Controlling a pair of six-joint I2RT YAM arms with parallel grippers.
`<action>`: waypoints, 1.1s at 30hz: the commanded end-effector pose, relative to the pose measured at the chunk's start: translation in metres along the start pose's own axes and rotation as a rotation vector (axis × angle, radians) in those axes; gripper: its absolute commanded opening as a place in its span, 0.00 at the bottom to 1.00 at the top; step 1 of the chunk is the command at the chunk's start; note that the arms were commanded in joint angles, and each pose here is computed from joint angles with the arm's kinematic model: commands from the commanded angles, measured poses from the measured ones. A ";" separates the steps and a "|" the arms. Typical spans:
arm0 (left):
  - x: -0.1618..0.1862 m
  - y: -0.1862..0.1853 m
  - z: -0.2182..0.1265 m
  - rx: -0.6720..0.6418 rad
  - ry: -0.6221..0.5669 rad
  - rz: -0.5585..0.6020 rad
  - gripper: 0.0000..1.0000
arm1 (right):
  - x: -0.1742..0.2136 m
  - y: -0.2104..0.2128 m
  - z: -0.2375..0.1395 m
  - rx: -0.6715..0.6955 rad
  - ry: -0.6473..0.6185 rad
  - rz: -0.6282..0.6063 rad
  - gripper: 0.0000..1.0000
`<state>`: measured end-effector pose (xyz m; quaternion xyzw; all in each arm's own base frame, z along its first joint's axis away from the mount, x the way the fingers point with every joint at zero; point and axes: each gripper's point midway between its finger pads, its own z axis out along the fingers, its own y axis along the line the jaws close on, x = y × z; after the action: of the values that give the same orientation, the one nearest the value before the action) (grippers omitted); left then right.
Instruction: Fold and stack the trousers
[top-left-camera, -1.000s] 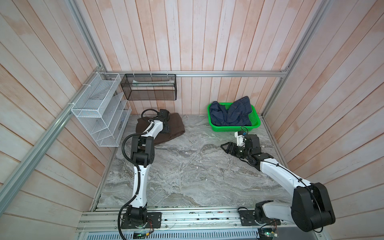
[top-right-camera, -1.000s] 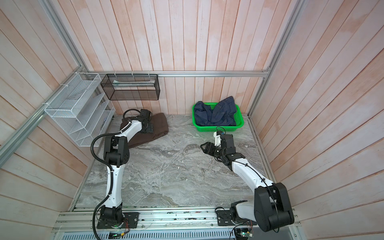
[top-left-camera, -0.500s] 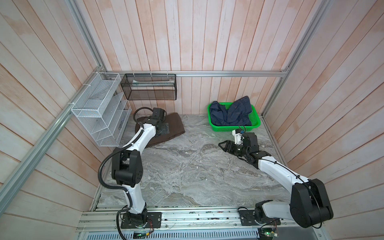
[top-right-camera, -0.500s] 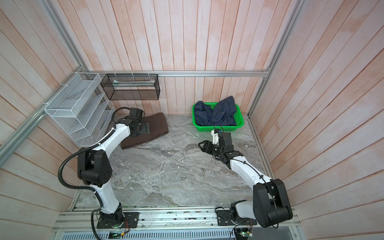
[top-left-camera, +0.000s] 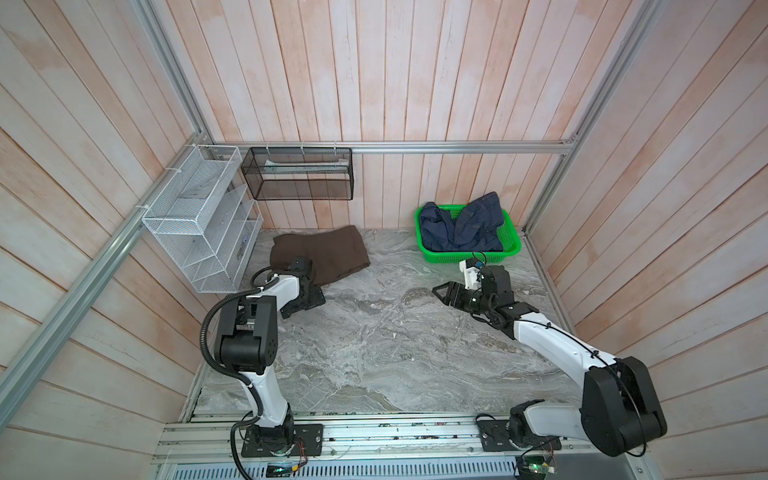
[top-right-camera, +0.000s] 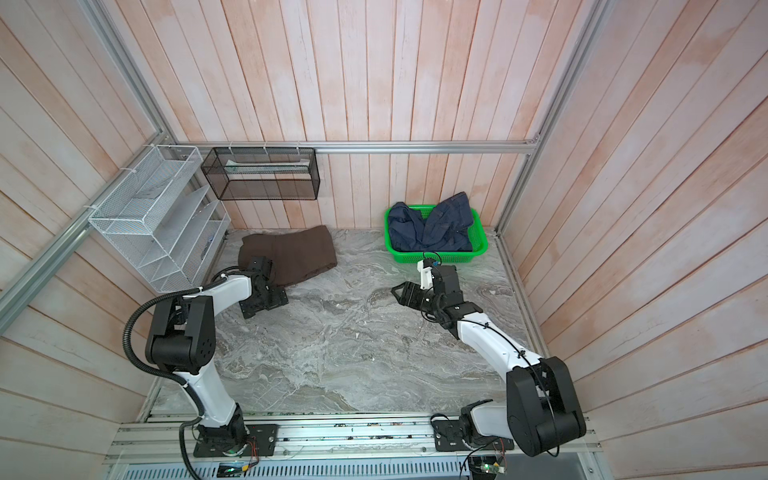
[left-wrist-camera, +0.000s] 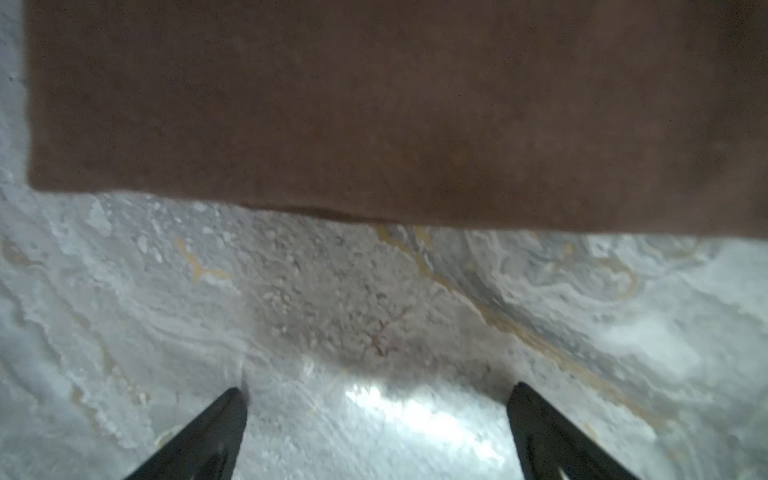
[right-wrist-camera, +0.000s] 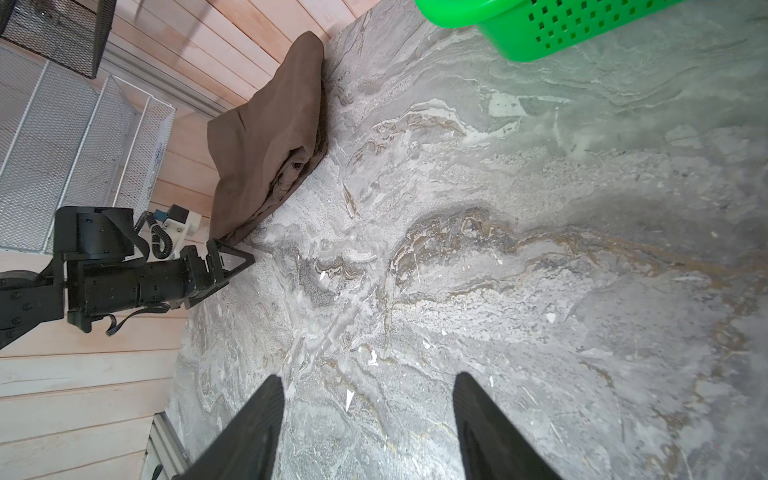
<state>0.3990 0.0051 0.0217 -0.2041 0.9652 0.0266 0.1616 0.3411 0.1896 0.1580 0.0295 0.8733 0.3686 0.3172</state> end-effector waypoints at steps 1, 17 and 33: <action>-0.031 -0.002 0.008 0.017 -0.068 -0.017 1.00 | -0.004 0.004 -0.005 0.009 -0.019 -0.002 0.66; -0.106 0.004 0.007 0.019 -0.140 -0.019 1.00 | -0.015 0.002 -0.005 0.045 -0.048 -0.054 0.67; -0.048 0.022 -0.201 0.274 -0.858 -0.058 1.00 | -0.084 -0.076 -0.056 0.444 -0.519 -0.229 0.98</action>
<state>0.3753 0.0060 0.2321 -0.1638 0.8284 -0.0495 0.5333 0.3800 0.1124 0.1688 0.0607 0.8500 0.1868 0.4889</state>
